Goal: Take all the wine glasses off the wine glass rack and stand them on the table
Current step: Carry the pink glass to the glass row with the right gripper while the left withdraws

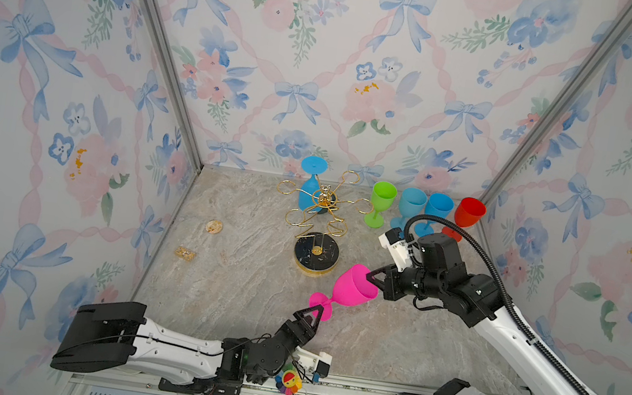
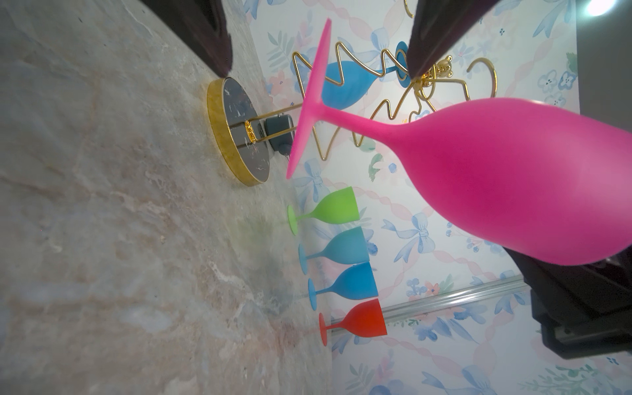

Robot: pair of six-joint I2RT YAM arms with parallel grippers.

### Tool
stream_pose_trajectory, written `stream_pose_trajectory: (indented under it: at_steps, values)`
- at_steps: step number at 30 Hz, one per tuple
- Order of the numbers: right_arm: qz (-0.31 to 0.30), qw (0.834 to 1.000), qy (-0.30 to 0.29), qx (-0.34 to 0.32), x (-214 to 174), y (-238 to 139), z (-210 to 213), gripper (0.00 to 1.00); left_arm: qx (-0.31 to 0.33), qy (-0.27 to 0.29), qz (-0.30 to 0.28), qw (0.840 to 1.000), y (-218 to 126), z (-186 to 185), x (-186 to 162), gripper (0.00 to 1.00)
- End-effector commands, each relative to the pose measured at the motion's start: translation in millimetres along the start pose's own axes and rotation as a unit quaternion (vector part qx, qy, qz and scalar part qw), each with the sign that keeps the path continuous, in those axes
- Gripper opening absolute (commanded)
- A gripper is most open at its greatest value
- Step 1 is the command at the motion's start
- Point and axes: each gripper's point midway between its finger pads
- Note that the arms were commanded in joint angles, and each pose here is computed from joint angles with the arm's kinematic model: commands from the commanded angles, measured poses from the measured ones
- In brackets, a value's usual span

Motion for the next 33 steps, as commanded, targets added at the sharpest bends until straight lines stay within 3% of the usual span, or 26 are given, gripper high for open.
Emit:
stream_pose_trajectory:
  at_steps: [1,7,13,16,18,21,26,33]
  values:
    - [-0.043,0.999,0.000,-0.024,18.9,-17.2,-4.8,0.00,-0.018,-0.061,-0.019,0.998,-3.7,-5.1,4.1,0.88]
    - [-0.043,0.992,0.005,-0.118,18.0,-31.2,-36.7,0.00,-0.006,-0.202,-0.013,0.979,-1.5,24.4,5.6,0.94]
    - [-0.028,0.979,0.013,-0.203,15.6,-45.0,-71.0,0.00,0.023,-0.346,0.051,0.936,12.6,66.7,-23.1,0.97]
    - [-0.016,0.972,0.011,-0.235,15.3,-47.5,-86.0,0.00,0.030,-0.442,0.084,0.893,19.2,97.1,-47.7,0.95]
    - [-0.007,0.967,0.014,-0.255,15.1,-46.4,-97.3,0.00,0.047,-0.515,0.095,0.851,22.2,119.4,-71.8,0.95]
    - [0.004,0.965,0.019,-0.263,19.0,-39.8,-108.2,0.00,0.062,-0.585,0.091,0.804,24.4,137.9,-101.6,0.96]
    - [0.013,0.960,0.018,-0.281,37.0,-28.6,-124.3,0.00,0.078,-0.629,0.129,0.763,25.3,143.5,-135.5,0.96]
    - [0.043,0.946,0.010,-0.322,63.5,-8.5,-156.8,0.00,0.136,-0.708,0.156,0.675,9.1,157.0,-187.3,0.97]
Point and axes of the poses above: each gripper's point midway between its finger pads, its own y axis out along the fingers, its own z axis along the line the jaws close on, x = y × z, and after that the axes turned 10 degrees about -y, right-handed
